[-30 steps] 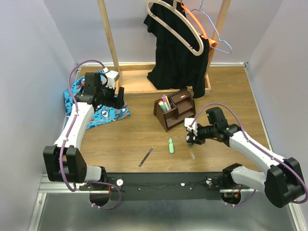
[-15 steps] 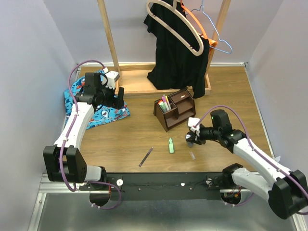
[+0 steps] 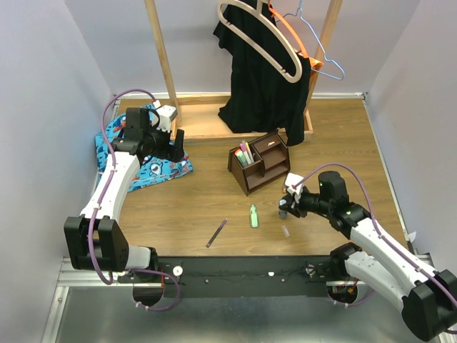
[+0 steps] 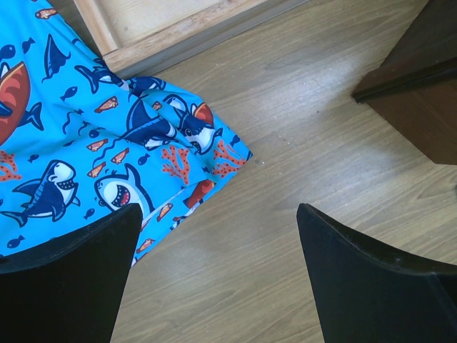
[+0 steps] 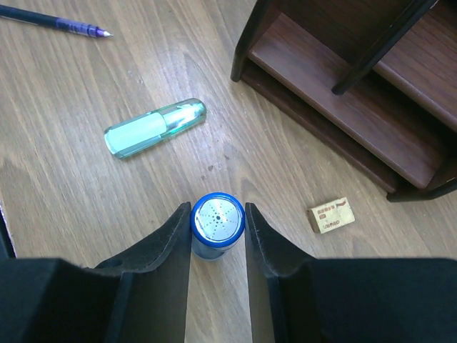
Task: Sort the stationery into containers
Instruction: Pick up the stationery from the center of the board.
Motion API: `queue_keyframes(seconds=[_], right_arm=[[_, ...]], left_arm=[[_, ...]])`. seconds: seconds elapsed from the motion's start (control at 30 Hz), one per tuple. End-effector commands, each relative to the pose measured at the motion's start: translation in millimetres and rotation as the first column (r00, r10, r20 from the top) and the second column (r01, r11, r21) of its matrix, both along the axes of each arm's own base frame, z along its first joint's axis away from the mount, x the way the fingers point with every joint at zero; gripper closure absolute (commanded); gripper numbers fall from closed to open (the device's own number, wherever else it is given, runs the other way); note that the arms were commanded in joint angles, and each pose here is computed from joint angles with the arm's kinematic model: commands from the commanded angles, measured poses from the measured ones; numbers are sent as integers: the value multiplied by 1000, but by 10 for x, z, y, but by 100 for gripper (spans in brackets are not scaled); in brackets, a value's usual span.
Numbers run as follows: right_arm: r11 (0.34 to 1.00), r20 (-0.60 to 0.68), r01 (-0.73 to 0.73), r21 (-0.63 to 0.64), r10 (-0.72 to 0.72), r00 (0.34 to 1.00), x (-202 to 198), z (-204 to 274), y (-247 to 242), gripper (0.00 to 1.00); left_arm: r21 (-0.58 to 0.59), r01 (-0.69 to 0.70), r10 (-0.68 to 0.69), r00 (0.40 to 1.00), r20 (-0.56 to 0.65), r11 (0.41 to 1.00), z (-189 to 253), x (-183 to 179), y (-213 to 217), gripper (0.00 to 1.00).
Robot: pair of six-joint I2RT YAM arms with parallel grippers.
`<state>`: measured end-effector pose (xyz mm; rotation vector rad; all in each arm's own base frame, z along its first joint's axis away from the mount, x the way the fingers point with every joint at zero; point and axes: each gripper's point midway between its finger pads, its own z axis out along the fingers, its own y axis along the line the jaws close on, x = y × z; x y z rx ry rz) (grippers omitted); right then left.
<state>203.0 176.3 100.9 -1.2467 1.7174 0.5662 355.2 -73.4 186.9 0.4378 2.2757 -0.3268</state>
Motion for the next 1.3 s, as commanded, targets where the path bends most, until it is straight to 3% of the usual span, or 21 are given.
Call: queue_keyframes(seconds=[0.0, 0.87, 1.27], right_arm=[[999, -5, 48, 4, -48, 999, 90, -40, -23, 99], [998, -51, -33, -56, 30, 998, -53, -306, -41, 99], [998, -16, -38, 57, 39, 999, 75, -203, 141, 99]], left_arm=[[6, 5, -6, 1000, 8, 1000, 47, 1, -12, 1], [11, 1, -1, 1000, -6, 1000, -33, -16, 0, 1], [21, -1, 1, 1000, -25, 1000, -85, -34, 16, 1]])
